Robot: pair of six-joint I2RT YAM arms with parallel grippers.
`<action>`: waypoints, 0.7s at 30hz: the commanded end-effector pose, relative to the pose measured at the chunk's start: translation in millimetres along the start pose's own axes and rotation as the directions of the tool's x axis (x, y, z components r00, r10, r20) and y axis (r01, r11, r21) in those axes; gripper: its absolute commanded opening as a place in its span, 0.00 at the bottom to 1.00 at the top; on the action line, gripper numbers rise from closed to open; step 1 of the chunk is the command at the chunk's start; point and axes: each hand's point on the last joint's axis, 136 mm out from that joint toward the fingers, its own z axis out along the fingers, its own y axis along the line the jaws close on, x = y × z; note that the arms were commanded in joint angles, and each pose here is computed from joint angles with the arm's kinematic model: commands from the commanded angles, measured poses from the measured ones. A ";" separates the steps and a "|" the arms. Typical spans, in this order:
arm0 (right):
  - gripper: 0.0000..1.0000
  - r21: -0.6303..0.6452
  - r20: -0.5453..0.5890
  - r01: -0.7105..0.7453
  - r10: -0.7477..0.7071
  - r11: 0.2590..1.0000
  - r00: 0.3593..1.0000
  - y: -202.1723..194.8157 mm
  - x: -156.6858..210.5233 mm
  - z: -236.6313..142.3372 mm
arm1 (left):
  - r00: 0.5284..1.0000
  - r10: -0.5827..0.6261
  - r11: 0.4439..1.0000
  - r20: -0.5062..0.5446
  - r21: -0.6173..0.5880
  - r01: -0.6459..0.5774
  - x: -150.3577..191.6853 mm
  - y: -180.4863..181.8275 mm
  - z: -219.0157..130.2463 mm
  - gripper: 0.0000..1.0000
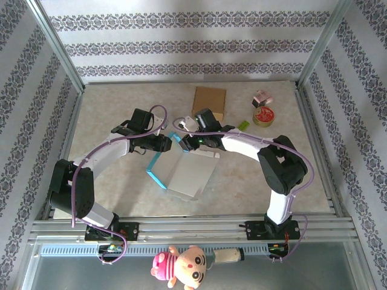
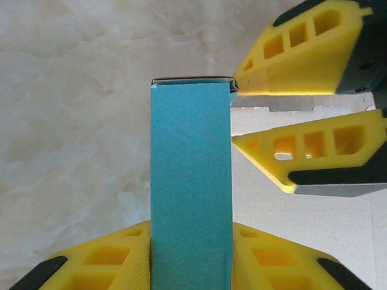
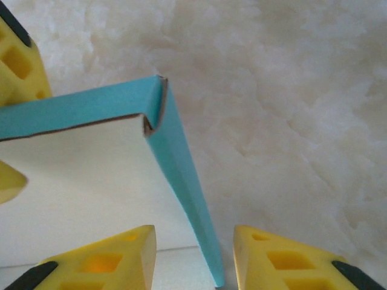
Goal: Fold the paper box
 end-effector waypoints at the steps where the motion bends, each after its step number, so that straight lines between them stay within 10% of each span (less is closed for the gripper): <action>1: 0.40 -0.004 -0.016 0.018 -0.018 1.000 1.000 -6.9 6.5 12.5 | 0.999 0.035 0.999 0.030 0.024 -0.035 -9.5 -11.7 -5.0 0.32; 10: 0.00 -0.011 -0.031 0.046 -0.047 0.999 0.998 -5.4 8.0 33.6 | 0.999 0.035 0.999 0.038 0.020 -0.036 -10.4 -12.6 -8.5 0.33; 21: 0.00 0.178 -0.113 0.460 -0.446 0.870 0.888 -30.9 -24.7 -62.5 | 0.881 0.002 0.999 0.473 -0.033 0.016 -48.2 -42.8 -133.7 0.77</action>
